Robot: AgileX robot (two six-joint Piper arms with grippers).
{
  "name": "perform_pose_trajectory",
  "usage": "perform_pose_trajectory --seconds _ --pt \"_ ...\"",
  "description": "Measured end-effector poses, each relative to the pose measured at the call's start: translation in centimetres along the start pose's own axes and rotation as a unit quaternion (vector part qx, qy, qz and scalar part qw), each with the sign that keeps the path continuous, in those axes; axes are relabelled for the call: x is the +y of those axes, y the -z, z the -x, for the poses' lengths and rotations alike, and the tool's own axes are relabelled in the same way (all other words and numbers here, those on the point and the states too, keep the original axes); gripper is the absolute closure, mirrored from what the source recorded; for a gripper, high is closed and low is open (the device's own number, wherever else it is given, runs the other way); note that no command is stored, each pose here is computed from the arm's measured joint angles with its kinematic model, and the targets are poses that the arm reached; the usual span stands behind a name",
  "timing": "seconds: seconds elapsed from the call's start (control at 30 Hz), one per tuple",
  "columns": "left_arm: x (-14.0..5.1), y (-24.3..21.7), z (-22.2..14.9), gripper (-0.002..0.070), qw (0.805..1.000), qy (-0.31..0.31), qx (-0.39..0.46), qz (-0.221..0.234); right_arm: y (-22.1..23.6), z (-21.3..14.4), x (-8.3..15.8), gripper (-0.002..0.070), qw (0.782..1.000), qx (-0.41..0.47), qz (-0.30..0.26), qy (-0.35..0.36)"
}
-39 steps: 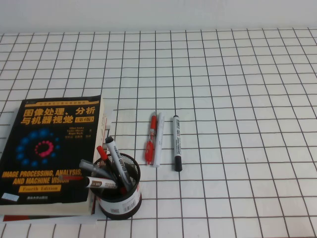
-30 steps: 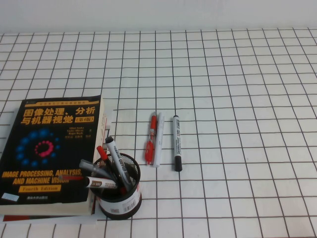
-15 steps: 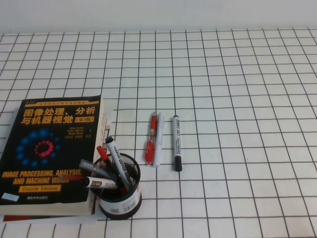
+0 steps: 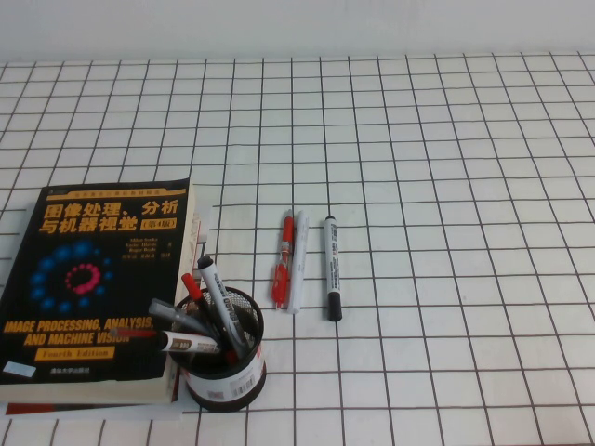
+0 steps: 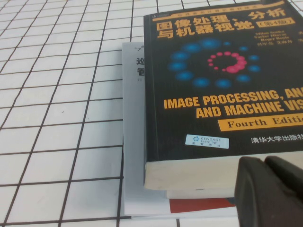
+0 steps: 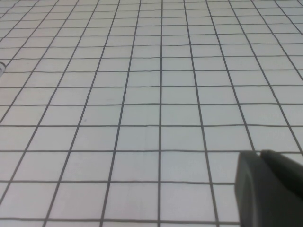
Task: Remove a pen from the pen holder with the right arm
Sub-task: 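Take a marker out of the pen holder and lay it on the table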
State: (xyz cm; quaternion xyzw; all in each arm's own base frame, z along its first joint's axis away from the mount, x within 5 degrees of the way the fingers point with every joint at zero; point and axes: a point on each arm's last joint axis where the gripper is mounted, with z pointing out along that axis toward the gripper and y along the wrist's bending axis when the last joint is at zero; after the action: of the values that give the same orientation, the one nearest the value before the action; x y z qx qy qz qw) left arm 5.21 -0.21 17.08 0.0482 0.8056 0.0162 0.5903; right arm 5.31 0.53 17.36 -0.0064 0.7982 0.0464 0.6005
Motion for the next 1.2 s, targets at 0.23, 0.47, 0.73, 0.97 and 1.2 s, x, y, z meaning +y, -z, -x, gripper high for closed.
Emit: perform_pose_trajectory --seconds 0.23,0.47,0.73,0.97,1.2 --pt "0.0 0.0 0.0 0.0679 1.0 0.0 0.0 0.0 0.0 0.8 0.1 0.0692 0.999 -0.043 0.009 -0.03" --pt "0.0 0.0 0.0 0.0679 1.0 0.0 0.0 0.0 0.4 2.8 0.1 0.0692 0.979 -0.155 0.025 -0.131" --pt "0.0 0.0 0.0 0.0679 1.0 0.0 0.0 0.0 0.6 3.2 -0.1 0.0692 0.96 -0.177 0.036 -0.214" --pt "0.0 0.0 0.0 0.0679 1.0 0.0 0.0 0.0 0.6 3.2 0.0 0.0692 0.95 -0.171 0.045 -0.258" --pt "0.0 0.0 0.0 0.0679 1.0 0.0 0.0 0.0 0.9 4.1 1.4 0.0692 0.957 -0.073 0.089 -0.266"
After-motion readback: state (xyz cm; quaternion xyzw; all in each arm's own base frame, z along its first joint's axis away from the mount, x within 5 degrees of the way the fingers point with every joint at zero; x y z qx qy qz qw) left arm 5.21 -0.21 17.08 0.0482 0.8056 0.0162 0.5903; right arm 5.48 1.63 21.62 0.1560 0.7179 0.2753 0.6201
